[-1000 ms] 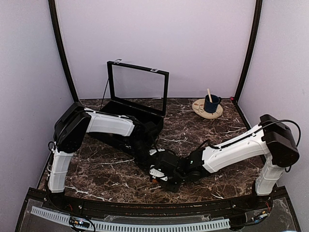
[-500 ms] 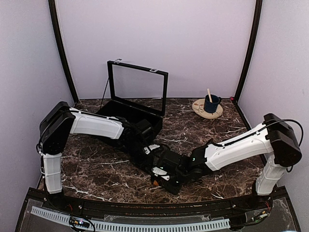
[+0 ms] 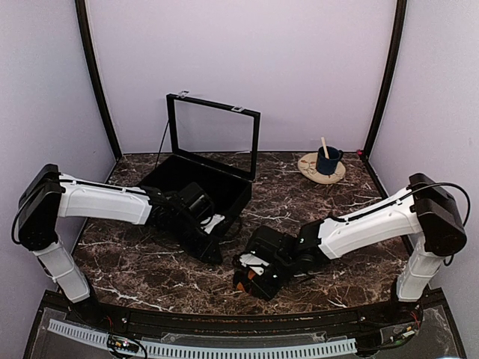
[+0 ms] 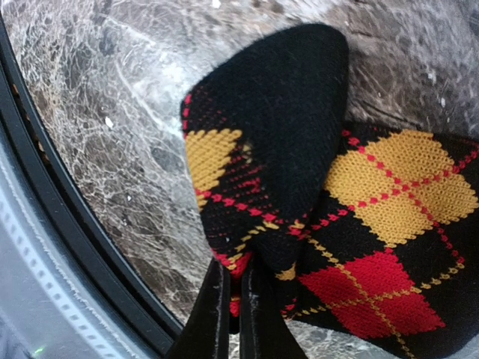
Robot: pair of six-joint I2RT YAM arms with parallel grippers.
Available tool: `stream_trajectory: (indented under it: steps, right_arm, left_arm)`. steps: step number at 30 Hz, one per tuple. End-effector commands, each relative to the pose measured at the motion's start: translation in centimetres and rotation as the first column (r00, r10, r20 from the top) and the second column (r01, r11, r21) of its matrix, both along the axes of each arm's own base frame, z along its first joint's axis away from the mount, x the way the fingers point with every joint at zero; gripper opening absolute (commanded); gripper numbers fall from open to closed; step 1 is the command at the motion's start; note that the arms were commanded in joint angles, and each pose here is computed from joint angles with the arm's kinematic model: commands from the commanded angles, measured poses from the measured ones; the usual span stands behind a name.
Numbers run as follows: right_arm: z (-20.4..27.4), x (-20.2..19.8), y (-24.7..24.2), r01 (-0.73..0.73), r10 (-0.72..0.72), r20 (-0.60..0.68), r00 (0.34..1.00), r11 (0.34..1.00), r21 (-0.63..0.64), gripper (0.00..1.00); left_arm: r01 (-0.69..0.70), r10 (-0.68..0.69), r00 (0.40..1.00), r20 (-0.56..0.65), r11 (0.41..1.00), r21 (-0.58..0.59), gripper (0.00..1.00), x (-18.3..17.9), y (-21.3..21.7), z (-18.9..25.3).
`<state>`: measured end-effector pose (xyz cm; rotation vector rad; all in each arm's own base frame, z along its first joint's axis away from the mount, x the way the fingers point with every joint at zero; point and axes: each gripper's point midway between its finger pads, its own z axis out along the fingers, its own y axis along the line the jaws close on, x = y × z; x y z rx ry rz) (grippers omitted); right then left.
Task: Roll the socks
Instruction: Roll the sock at the center of the board.
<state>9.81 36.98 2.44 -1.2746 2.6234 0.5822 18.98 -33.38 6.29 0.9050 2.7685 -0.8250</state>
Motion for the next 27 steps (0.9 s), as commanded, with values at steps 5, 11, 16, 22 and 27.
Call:
stream_trajectory:
  steps: [5,11,16,22,27]
  right_arm:
    - [-0.5,-0.4,-1.3,0.154,-0.138,-0.239,0.961,0.987,0.051,0.00]
    - [-0.3,-0.3,-2.1,0.256,-0.195,-0.386,0.902,0.960,0.116,0.00]
    - [-0.4,-0.4,-2.9,0.316,-0.212,-0.484,0.849,0.938,0.144,0.00]
    - [-0.2,-0.3,-3.6,0.365,-0.218,-0.556,0.802,0.916,0.167,0.00]
    - [0.6,0.2,-4.0,0.398,-0.216,-0.589,0.779,0.896,0.198,0.00]
  left_arm:
    - [0.015,-0.008,0.988,0.156,0.999,-0.048,0.15,-1.9,0.2,0.9]
    - [0.108,-0.087,0.971,0.225,0.990,-0.087,0.16,-3.6,-1.0,1.5]
    - [0.187,-0.156,0.951,0.269,0.978,-0.096,0.17,-4.0,-2.3,2.1]
    - [0.287,-0.248,0.914,0.321,0.954,-0.082,0.18,-4.5,-4.1,2.4]
    - [0.355,-0.305,0.878,0.370,0.932,-0.075,0.19,-4.4,-5.8,2.8]
